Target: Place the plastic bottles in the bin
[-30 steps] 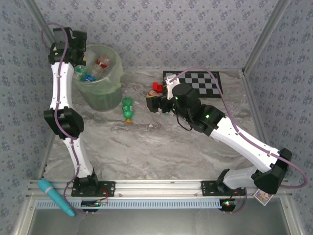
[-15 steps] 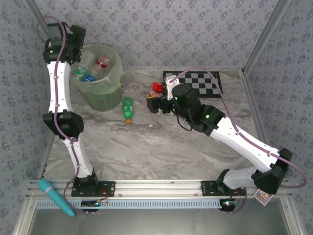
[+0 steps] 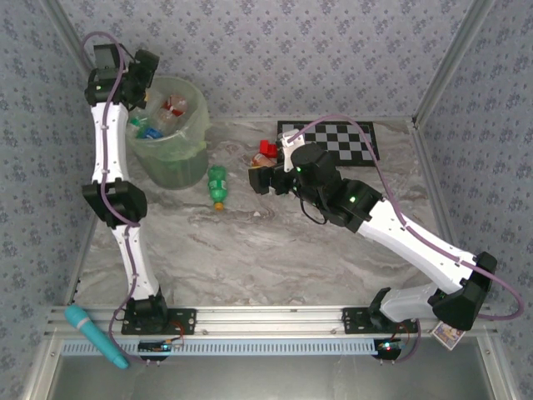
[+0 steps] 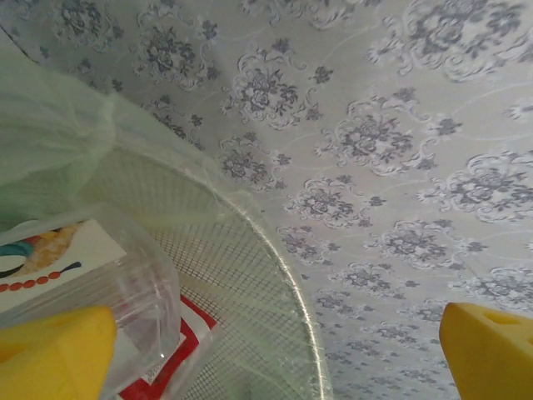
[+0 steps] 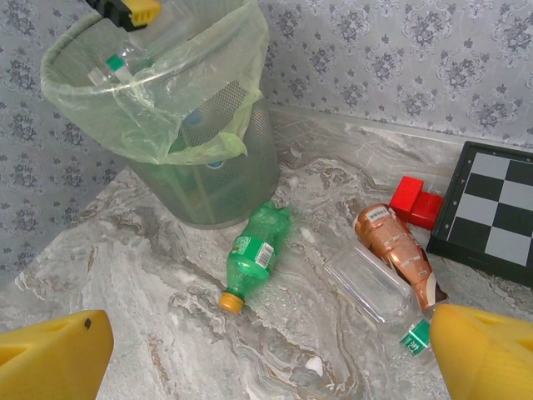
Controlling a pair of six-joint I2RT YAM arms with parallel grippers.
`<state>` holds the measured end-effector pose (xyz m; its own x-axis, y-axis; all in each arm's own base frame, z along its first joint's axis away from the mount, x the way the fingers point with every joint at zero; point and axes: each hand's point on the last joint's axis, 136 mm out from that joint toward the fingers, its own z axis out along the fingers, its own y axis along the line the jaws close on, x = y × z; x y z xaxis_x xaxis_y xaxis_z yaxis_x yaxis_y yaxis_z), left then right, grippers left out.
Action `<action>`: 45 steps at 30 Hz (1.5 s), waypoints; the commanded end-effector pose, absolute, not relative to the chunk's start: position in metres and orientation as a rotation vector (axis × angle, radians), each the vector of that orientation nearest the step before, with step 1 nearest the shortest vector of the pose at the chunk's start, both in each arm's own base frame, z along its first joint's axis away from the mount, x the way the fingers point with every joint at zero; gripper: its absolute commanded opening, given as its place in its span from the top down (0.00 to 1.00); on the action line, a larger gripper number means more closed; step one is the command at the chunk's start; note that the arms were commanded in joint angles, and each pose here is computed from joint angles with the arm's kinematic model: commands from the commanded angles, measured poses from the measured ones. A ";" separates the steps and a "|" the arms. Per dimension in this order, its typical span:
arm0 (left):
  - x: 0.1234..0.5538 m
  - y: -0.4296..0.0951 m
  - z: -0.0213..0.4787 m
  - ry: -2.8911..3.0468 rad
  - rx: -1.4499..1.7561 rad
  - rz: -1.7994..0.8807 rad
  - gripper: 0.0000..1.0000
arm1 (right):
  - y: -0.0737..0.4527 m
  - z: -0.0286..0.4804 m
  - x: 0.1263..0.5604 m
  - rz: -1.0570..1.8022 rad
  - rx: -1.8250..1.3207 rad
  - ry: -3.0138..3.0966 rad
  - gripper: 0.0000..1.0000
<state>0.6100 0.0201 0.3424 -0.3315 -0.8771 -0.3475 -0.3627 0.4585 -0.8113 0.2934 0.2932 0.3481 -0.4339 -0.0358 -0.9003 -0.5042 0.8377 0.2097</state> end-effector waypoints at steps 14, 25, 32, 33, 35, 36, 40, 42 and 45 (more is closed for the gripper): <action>0.553 0.007 0.436 1.822 -0.880 -0.789 0.00 | 0.291 0.354 0.293 0.568 -0.385 1.960 0.00; 0.473 -0.031 0.455 1.946 -0.683 -0.688 0.00 | 0.299 0.331 0.308 0.586 -0.362 2.028 0.01; 0.424 -0.034 0.421 1.948 -0.678 -0.674 0.00 | 0.314 0.303 0.322 0.582 -0.330 2.092 0.00; 0.416 -0.035 0.413 1.959 -0.680 -0.670 0.00 | 0.318 0.297 0.324 0.590 -0.333 2.106 0.00; 0.400 -0.035 0.404 1.976 -0.672 -0.660 0.00 | 0.326 0.282 0.328 0.606 -0.330 2.141 0.01; 0.392 -0.036 0.399 1.988 -0.669 -0.657 0.00 | 0.330 0.276 0.330 0.615 -0.325 2.159 0.02; 0.360 -0.041 0.390 2.017 -0.618 -0.646 0.00 | 0.352 0.249 0.340 0.661 -0.323 2.224 0.07; 0.345 -0.043 0.388 2.036 -0.584 -0.627 0.00 | 0.362 0.236 0.345 0.670 -0.319 2.257 0.10; 0.323 -0.042 0.383 2.070 -0.544 -0.586 0.00 | 0.376 0.217 0.352 0.694 -0.328 2.303 0.16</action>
